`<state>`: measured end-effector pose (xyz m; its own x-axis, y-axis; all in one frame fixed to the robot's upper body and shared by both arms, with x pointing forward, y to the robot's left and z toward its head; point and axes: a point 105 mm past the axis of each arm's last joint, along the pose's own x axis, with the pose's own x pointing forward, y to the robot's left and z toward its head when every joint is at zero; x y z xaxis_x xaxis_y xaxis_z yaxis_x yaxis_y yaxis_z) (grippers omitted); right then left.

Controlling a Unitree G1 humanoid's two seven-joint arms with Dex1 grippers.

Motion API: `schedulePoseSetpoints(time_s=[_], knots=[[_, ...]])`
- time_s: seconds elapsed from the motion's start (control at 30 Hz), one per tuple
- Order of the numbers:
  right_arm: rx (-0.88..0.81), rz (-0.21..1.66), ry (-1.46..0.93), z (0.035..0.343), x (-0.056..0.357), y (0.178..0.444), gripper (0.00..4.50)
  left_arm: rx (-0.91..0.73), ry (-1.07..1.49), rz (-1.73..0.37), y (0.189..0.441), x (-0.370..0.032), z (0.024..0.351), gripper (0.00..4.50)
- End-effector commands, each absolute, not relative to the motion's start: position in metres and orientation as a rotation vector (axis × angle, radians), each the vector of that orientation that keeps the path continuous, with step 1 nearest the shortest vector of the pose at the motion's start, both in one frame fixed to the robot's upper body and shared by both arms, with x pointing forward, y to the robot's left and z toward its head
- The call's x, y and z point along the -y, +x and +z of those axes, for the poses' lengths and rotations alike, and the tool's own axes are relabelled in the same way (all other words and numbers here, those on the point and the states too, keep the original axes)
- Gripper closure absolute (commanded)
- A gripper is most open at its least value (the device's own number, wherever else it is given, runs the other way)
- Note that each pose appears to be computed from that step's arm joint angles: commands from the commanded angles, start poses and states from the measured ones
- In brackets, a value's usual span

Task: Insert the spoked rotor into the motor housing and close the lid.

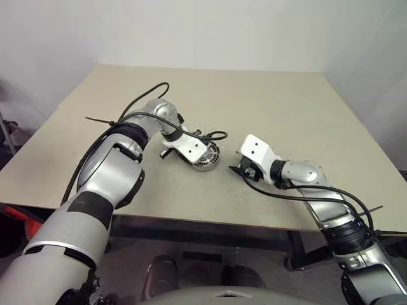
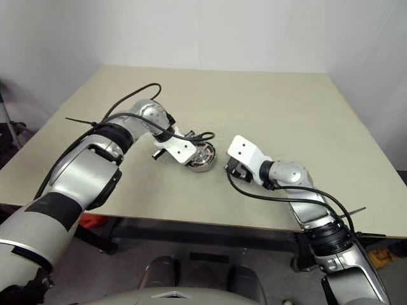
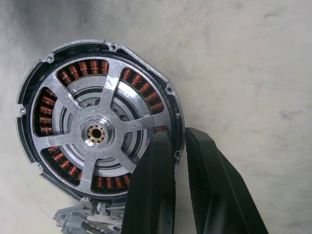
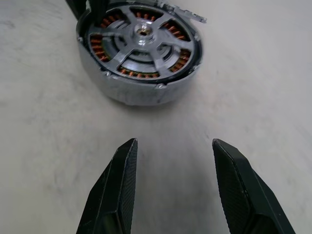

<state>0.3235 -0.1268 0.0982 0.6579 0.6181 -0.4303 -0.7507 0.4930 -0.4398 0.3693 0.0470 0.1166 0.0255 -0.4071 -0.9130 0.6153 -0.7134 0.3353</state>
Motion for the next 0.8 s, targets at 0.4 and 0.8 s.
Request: schedulePoseSetpoints(time_s=[0.4,0.8], knots=[[-0.225,0.733,-0.648,0.109,0.142,0.301,1.77,-0.044,1.712,-1.633,0.382,-0.005,0.134,4.4],[-0.236,0.691,-0.638,0.108,0.145,0.296,1.77,0.019,1.649,-1.701,0.37,0.02,0.136,4.4]])
